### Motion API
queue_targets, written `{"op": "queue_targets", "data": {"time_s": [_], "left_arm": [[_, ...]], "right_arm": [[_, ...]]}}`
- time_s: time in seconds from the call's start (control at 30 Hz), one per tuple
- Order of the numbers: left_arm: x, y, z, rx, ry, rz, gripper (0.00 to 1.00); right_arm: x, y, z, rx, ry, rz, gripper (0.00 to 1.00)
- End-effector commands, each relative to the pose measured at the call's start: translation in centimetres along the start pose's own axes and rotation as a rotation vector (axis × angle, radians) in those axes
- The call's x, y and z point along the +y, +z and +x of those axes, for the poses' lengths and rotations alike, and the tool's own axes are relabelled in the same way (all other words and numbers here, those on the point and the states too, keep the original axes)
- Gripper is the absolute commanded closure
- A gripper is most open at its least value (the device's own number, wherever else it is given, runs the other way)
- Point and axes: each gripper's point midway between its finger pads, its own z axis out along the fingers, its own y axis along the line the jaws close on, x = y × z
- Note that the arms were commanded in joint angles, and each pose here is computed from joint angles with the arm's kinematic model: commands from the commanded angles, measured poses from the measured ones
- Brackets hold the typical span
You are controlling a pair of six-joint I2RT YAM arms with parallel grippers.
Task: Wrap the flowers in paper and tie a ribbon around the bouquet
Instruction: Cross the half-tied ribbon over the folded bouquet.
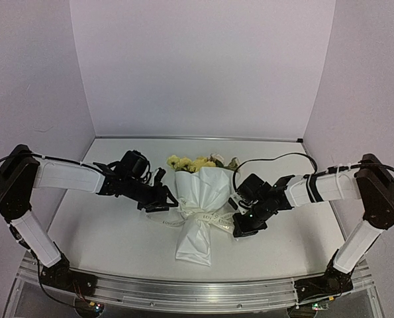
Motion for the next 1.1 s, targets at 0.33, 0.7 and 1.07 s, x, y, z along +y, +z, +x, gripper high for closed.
{"op": "queue_targets", "data": {"time_s": [0.33, 0.7, 1.07], "left_arm": [[-1.5, 2.3, -0.4, 0.020, -0.156, 0.141, 0.59], [-0.1, 1.4, 0.8, 0.021, -0.174, 0.082, 0.54], [-0.9, 2.5, 0.0, 0.019, -0.193, 0.147, 0.56]], "right_arm": [[0.6, -1.2, -1.3, -0.058, -0.025, 0.002, 1.00], [0.7, -1.1, -1.5, -0.065, -0.019, -0.003, 1.00], [0.7, -1.0, -1.5, -0.069, -0.006, -0.006, 1.00]]}}
